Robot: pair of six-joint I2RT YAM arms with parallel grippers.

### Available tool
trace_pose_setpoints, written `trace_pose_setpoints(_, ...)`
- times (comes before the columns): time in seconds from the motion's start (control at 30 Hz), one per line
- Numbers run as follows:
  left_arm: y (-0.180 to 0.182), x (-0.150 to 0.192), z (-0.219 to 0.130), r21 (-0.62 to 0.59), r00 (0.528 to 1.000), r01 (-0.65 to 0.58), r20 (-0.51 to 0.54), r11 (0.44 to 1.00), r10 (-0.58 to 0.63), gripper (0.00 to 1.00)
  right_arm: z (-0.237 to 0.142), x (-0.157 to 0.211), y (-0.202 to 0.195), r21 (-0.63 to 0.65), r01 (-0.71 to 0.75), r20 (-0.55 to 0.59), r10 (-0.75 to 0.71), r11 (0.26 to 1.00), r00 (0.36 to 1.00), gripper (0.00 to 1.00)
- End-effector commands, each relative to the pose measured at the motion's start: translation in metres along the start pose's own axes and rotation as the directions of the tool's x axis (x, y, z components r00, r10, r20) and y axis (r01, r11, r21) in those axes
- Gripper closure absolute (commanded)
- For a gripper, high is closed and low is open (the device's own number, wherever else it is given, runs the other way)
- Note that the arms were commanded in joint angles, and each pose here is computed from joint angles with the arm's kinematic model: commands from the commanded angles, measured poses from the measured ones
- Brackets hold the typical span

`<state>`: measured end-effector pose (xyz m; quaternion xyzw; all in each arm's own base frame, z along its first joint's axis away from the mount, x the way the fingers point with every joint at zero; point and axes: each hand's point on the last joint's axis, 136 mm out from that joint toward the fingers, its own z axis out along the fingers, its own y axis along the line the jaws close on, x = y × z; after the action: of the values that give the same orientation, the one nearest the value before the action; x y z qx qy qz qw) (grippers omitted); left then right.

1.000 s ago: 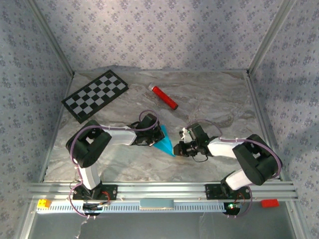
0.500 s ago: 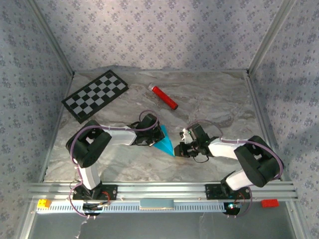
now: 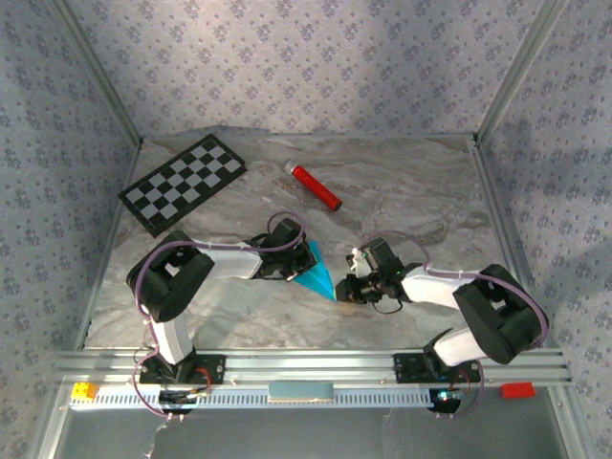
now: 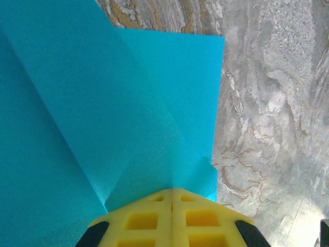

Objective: Fold a paper plane with a square sheet of paper (pick it up from the middle)
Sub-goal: Fourth fold the wing at the center of the table.

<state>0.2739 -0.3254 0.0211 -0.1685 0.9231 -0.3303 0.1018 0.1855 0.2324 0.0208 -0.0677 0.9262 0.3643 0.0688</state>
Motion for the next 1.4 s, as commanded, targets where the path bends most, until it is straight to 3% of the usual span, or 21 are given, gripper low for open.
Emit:
trace_pose_setpoints(0.0,0.039,0.008,0.007,-0.131,1.000,0.021,-0.014,0.991,-0.023,0.99,-0.010,0.005,-0.001,0.036,-0.042,-0.015,0.043,0.998,0.999,0.82)
trace_pose_setpoints(0.2,0.039,0.008,0.008,-0.132,1.000,0.019,-0.015,0.991,-0.022,1.00,-0.020,-0.022,0.038,-0.071,0.038,0.020,-0.037,0.997,0.999,0.82)
trace_pose_setpoints(0.43,0.038,0.008,0.008,-0.130,1.000,0.019,-0.016,0.991,-0.021,1.00,-0.001,-0.034,0.063,-0.154,0.056,-0.036,-0.062,0.986,0.997,0.98)
trace_pose_setpoints(0.8,0.038,0.008,0.008,-0.131,1.000,0.018,-0.018,0.991,-0.021,1.00,0.029,-0.017,0.019,-0.019,-0.019,-0.101,0.017,1.000,0.995,1.00)
trace_pose_setpoints(1.37,0.043,0.007,0.007,-0.148,1.000,0.022,-0.012,0.989,-0.024,1.00,0.021,0.016,-0.004,-0.041,-0.108,-0.105,0.103,0.993,0.989,1.00)
